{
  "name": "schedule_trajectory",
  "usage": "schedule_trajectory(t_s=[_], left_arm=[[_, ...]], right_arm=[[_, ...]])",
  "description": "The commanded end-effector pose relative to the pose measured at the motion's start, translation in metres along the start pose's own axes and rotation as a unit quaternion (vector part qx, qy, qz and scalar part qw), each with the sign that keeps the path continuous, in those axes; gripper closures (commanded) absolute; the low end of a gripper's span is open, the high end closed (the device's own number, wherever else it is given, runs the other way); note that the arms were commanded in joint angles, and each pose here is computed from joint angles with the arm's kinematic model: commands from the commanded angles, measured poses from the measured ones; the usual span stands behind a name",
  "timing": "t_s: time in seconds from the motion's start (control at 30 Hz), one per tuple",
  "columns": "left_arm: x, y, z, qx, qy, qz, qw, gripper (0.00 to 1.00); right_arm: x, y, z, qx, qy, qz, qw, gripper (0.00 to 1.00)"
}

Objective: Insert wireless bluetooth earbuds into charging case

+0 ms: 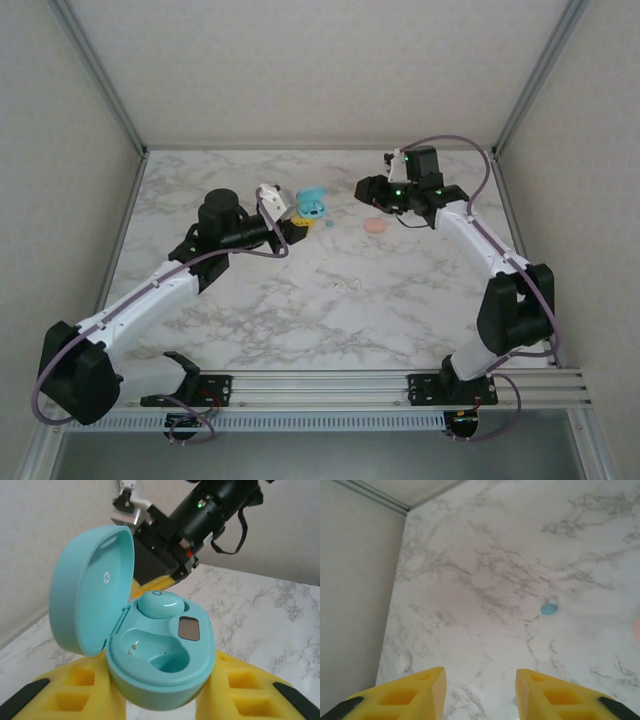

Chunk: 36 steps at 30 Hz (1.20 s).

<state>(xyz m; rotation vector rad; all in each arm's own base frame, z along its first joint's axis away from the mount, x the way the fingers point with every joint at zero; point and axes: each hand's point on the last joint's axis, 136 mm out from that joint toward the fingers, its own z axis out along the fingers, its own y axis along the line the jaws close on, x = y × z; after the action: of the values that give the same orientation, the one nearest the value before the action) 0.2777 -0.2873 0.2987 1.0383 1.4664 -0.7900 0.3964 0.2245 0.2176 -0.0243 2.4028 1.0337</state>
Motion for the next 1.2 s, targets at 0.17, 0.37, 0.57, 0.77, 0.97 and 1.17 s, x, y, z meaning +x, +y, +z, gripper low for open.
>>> schedule_trajectory(t_s=[0.17, 0.37, 0.57, 0.77, 0.97, 1.17], left_arm=[[-0.016, 0.000, -0.019, -0.027, -0.013, 0.018, 0.999, 0.77], [-0.020, -0.001, -0.024, -0.032, -0.013, 0.019, 0.999, 0.77], [-0.023, -0.004, -0.031, -0.036, -0.013, 0.023, 0.999, 0.77], [-0.023, -0.006, -0.035, -0.036, -0.013, 0.024, 0.999, 0.77], [-0.025, -0.009, -0.037, -0.034, -0.015, 0.024, 0.999, 0.77], [-0.023, -0.010, -0.038, -0.034, -0.012, 0.023, 0.999, 0.77]], right_arm=[[0.001, -0.030, 0.063, 0.040, 0.095, -0.026, 0.994, 0.58], [0.018, -0.047, 0.111, 0.074, 0.177, -0.065, 0.979, 0.58], [0.025, -0.060, 0.146, 0.108, 0.208, -0.102, 0.967, 0.58], [0.025, -0.069, 0.171, 0.127, 0.221, -0.135, 0.957, 0.59], [0.029, -0.077, 0.192, 0.124, 0.240, -0.144, 0.952, 0.59], [0.035, -0.080, 0.204, 0.112, 0.249, -0.134, 0.953, 0.59]])
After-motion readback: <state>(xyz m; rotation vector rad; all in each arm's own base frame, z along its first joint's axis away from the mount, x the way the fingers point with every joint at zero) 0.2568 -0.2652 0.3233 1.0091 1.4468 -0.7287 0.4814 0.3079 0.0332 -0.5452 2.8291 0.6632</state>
